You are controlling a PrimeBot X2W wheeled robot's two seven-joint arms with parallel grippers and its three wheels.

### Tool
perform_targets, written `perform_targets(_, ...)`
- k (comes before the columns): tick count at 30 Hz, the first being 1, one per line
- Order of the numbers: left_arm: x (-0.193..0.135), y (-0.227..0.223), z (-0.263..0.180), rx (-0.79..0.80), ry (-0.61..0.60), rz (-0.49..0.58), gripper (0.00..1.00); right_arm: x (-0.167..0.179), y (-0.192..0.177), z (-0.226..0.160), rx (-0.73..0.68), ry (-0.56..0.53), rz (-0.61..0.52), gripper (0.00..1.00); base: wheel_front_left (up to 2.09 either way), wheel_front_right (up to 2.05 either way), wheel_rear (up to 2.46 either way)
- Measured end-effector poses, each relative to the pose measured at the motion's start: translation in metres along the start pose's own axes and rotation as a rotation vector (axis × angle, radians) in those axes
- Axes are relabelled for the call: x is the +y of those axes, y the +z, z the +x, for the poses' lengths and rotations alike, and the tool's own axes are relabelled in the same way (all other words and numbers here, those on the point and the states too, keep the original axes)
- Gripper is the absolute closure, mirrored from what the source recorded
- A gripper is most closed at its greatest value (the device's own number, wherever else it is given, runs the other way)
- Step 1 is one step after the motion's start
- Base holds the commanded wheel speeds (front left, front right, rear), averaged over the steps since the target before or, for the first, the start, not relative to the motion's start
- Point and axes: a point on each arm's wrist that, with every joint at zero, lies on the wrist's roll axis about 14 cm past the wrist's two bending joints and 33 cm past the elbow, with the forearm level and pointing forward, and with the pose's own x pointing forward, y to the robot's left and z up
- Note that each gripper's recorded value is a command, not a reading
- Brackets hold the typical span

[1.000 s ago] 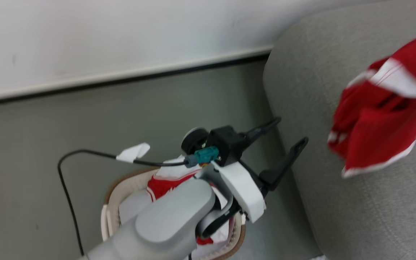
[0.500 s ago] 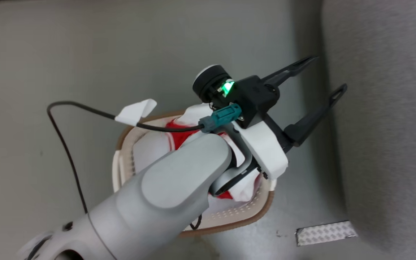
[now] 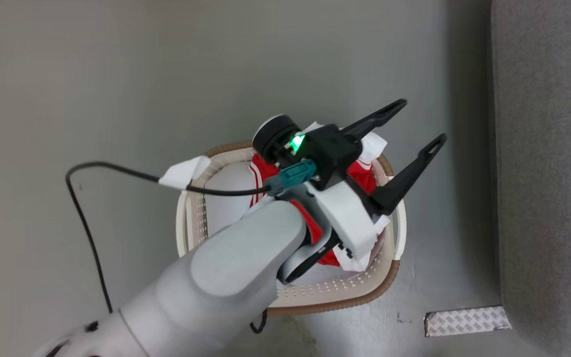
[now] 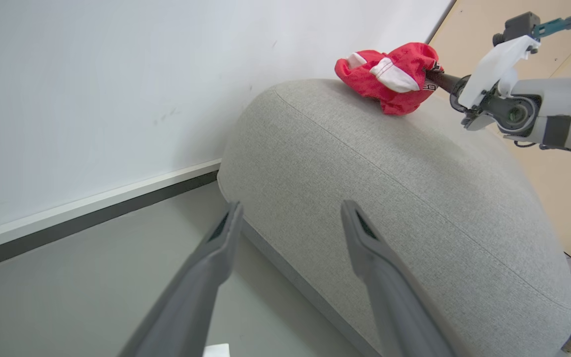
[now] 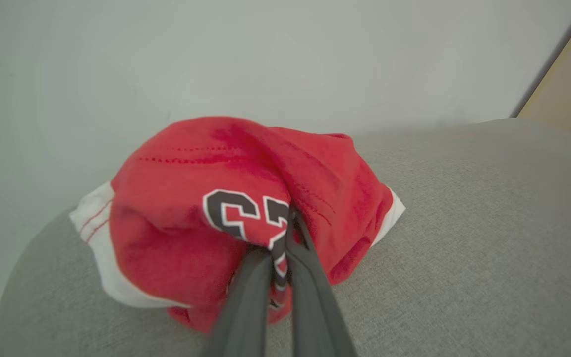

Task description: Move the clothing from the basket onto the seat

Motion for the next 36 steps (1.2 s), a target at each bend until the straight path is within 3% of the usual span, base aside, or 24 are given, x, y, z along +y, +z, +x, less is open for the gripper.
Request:
perform_targets(1,0.000,0.001,-0.002,-0.001,0.004,-0.002,0.00,0.000,-0.001,-0.003,0.007,0.006,-0.017,0.58,0.00,0.00,0.00)
perform_targets(2,0.000,0.002,-0.003,-0.002,0.011,0.000,0.00,0.001,-0.002,-0.007,0.012,0.017,-0.035,0.16,0.00,0.00,0.00)
perform_targets(3,-0.001,0.005,-0.004,-0.006,0.016,0.002,0.00,0.001,-0.001,-0.010,0.011,0.021,-0.031,0.00,0.00,0.00,0.00)
perform_targets(18,-0.005,0.040,-0.058,-0.036,0.188,0.006,0.00,0.016,0.025,-0.112,-0.107,0.180,-0.048,0.00,0.00,0.00,0.00)
perform_targets(36,-0.003,0.090,-0.215,-0.212,0.637,0.076,0.00,0.094,0.053,-0.264,-0.276,0.472,0.028,0.00,0.00,0.00,0.00)
